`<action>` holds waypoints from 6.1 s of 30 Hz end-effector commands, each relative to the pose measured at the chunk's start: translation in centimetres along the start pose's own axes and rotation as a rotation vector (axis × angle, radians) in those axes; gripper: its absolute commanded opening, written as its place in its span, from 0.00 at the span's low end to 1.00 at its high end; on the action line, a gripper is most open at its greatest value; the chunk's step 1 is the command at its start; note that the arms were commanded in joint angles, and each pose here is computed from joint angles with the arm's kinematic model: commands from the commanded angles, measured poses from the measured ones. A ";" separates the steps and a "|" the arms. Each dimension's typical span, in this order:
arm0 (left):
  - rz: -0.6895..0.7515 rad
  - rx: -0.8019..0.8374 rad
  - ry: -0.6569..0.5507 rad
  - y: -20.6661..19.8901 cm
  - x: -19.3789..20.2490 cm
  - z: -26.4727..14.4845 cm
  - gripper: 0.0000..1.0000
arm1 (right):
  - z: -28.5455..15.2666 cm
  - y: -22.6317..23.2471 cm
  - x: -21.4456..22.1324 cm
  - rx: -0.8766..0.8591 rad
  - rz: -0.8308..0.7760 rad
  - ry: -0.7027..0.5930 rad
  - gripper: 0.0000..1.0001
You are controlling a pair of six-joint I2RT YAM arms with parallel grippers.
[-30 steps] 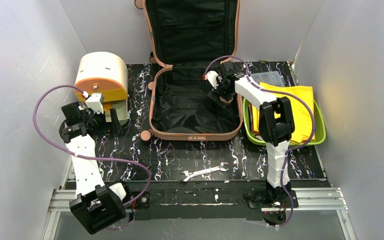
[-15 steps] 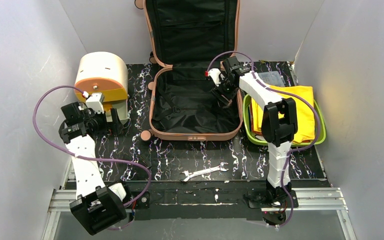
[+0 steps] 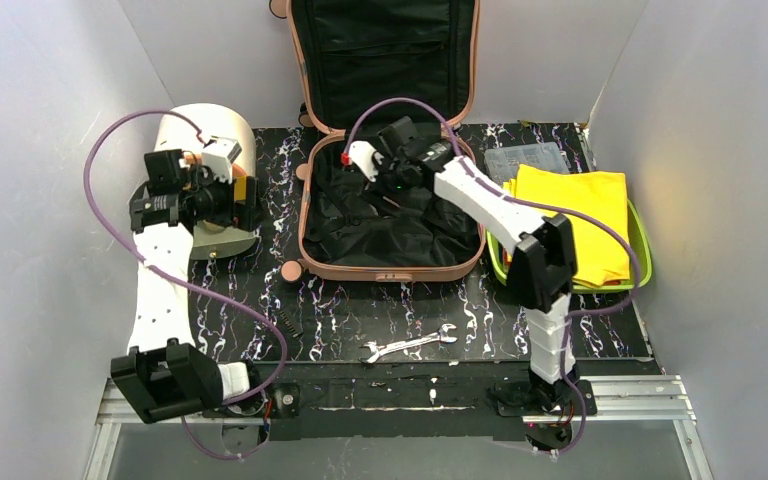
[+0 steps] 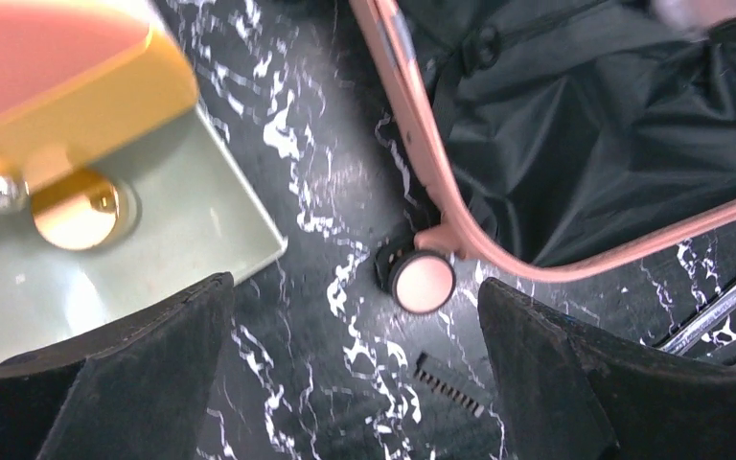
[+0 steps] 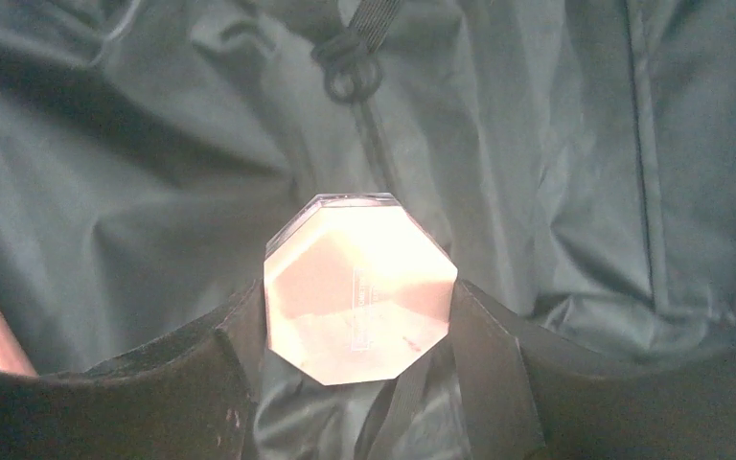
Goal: Open, take out, and arrange the luggage
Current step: Place the makeup in the opened luggage, then pick up the makeup from the opened luggage, then place the makeup in the drawer.
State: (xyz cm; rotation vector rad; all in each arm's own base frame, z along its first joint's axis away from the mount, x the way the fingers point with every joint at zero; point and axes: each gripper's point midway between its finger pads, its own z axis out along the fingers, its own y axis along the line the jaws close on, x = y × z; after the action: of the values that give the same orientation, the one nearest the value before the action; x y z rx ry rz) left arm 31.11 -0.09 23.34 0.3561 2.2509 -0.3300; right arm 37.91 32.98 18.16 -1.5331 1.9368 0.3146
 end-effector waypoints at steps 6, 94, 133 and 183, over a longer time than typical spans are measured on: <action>0.093 0.109 -0.099 -1.7 -6.8 2.6 0.98 | 8.5 -7.9 -2.0 0.222 0.021 -0.033 0.43; 0.648 0.652 0.390 -20.6 3.0 29.1 0.96 | -10.7 -6.7 14.1 0.083 0.228 -0.156 0.98; 0.439 0.040 0.183 -5.8 -8.0 6.4 0.37 | -10.7 -5.6 13.5 0.027 0.243 -0.186 0.99; -0.095 -0.244 0.191 15.8 5.0 6.6 0.35 | -10.9 -4.2 12.3 -0.038 0.249 -0.249 0.98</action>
State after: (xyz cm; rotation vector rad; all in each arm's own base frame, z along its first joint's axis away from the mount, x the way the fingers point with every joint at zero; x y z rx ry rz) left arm 38.23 12.95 14.07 0.1708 2.4631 -0.0459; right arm 37.43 15.94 19.33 -1.2166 1.9368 0.5941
